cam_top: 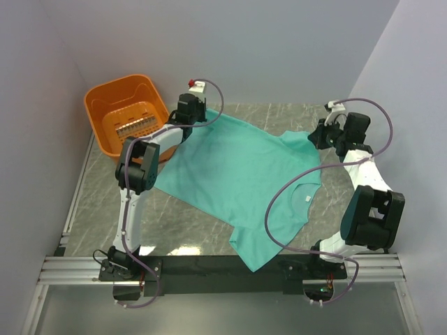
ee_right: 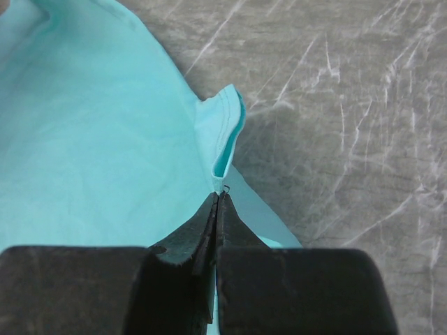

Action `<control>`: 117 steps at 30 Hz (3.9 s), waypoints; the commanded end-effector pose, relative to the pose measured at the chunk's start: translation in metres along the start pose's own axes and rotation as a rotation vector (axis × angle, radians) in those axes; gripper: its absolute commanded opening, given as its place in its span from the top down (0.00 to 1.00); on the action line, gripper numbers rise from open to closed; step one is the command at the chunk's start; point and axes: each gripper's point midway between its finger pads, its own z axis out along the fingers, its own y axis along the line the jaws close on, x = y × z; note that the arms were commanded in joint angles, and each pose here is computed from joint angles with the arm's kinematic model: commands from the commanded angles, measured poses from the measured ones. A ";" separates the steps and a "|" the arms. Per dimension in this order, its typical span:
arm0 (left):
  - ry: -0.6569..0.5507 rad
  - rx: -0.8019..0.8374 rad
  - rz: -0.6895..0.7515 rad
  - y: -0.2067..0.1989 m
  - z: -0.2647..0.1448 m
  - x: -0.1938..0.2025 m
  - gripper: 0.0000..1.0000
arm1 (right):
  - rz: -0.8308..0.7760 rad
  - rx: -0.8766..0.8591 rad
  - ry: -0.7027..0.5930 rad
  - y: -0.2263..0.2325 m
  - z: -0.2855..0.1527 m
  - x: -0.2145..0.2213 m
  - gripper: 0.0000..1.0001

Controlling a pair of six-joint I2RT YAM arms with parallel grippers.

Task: Fold and stack the t-shirts
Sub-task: Fold the tshirt

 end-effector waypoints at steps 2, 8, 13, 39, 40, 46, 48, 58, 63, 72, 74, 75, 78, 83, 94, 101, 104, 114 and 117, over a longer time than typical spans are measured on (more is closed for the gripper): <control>-0.145 0.039 0.058 -0.004 -0.019 -0.062 1.00 | -0.047 0.007 -0.046 -0.002 -0.016 -0.015 1.00; -0.137 0.030 0.120 0.003 -0.028 -0.058 1.00 | -0.048 0.009 -0.057 -0.004 -0.027 -0.013 1.00; -0.144 0.016 0.189 0.008 -0.034 -0.058 1.00 | -0.042 0.013 -0.056 -0.007 -0.034 -0.010 1.00; -0.184 -0.008 0.383 0.018 -0.055 -0.060 1.00 | -0.008 0.035 -0.046 -0.018 -0.050 0.006 1.00; -0.186 -0.004 0.388 0.017 -0.057 -0.061 1.00 | -0.006 0.031 -0.043 -0.017 -0.050 0.007 1.00; -0.171 0.002 0.407 0.017 -0.061 -0.053 0.99 | -0.008 0.005 -0.040 -0.009 -0.053 0.012 1.00; -0.166 0.002 0.412 0.017 -0.060 -0.051 1.00 | -0.011 -0.010 -0.038 -0.004 -0.055 0.013 1.00; -0.136 -0.008 0.425 0.021 -0.057 -0.038 1.00 | -0.047 -0.013 -0.026 0.007 -0.066 0.025 1.00; -0.133 -0.010 0.434 0.022 -0.061 -0.034 1.00 | -0.051 0.005 -0.014 0.007 -0.069 0.031 1.00; -0.137 -0.010 0.433 0.022 -0.070 -0.030 1.00 | -0.047 0.015 0.007 0.007 -0.070 0.041 1.00; -0.134 -0.010 0.436 0.022 -0.071 -0.028 1.00 | -0.043 0.014 0.010 0.007 -0.070 0.043 1.00; -0.136 -0.010 0.437 0.022 -0.071 -0.028 1.00 | -0.044 0.015 0.009 0.007 -0.070 0.042 1.00; -0.139 -0.011 0.437 0.022 -0.072 -0.030 1.00 | -0.039 0.007 0.013 0.008 -0.069 0.043 1.00; -0.137 -0.011 0.437 0.022 -0.071 -0.030 1.00 | -0.043 0.000 0.013 0.010 -0.070 0.044 1.00; -0.127 -0.009 0.433 0.022 -0.070 -0.025 0.99 | -0.033 -0.012 0.031 0.010 -0.068 0.051 1.00; -0.117 -0.007 0.422 0.023 -0.071 -0.020 0.98 | -0.017 -0.019 0.048 0.009 -0.063 0.058 1.00; -0.116 -0.007 0.416 0.022 -0.072 -0.019 0.94 | -0.003 -0.021 0.059 0.007 -0.061 0.060 1.00; -0.185 -0.001 0.355 0.016 -0.087 -0.048 0.50 | 0.029 -0.035 0.089 0.003 -0.050 0.066 1.00; -0.215 0.028 0.332 0.008 -0.093 -0.061 0.40 | 0.035 -0.037 0.099 0.002 -0.049 0.070 1.00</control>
